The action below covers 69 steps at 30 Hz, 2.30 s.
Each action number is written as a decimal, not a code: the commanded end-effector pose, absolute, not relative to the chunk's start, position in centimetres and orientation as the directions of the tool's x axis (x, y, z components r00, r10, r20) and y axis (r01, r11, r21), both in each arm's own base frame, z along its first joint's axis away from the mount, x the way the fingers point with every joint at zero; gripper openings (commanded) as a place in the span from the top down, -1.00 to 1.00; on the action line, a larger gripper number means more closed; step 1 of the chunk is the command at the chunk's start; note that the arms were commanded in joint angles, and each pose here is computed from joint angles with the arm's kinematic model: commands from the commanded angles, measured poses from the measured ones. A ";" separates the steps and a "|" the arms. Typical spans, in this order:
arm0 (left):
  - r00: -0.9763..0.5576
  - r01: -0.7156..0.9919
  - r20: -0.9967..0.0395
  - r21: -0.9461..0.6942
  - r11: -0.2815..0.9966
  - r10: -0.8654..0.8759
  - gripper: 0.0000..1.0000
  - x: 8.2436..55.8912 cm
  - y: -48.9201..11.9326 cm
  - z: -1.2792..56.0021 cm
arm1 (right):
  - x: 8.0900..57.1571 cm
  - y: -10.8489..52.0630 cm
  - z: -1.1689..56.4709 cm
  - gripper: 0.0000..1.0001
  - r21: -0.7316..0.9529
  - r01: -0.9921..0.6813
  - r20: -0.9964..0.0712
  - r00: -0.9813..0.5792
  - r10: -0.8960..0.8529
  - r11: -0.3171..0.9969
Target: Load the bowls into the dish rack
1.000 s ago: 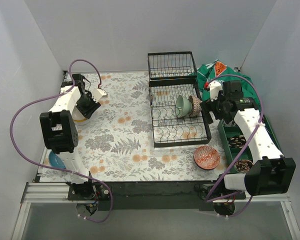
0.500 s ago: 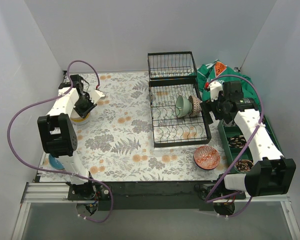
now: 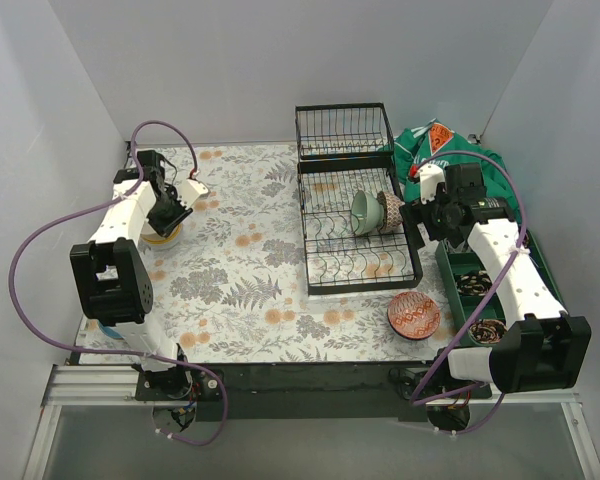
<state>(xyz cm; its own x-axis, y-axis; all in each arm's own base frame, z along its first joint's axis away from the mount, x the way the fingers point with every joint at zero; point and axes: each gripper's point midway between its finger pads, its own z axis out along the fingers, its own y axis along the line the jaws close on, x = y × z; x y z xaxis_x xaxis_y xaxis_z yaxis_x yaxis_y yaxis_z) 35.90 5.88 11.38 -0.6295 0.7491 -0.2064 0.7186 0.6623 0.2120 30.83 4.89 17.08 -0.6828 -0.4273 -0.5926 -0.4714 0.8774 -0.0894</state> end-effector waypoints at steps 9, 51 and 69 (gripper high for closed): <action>-0.625 0.698 -0.222 0.270 0.663 0.748 0.56 36.1 5.8 11.8 | 30.6 5.4 17.2 -0.83 -0.078 -0.470 -0.624 -0.664 -0.411 0.879; -0.457 0.879 -0.862 -0.475 0.034 -0.219 1.00 33.4 -29.1 35.3 | 29.6 0.0 18.5 -0.83 -0.300 -0.356 -0.494 -0.736 -0.463 0.885; -0.810 0.403 -0.377 -0.914 0.040 -0.450 1.00 43.4 -35.0 28.0 | 30.0 -1.6 17.9 -0.82 -0.364 -0.376 -0.403 -0.761 -0.508 0.852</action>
<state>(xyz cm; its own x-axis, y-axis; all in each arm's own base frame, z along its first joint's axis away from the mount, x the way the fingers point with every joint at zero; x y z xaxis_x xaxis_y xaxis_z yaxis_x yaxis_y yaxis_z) 41.35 -35.59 23.87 -0.8377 -0.3120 -0.4482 0.4450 0.0858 -0.8914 29.18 -1.08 16.37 -0.7739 -0.4993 -0.3896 -0.3896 0.8603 -0.3287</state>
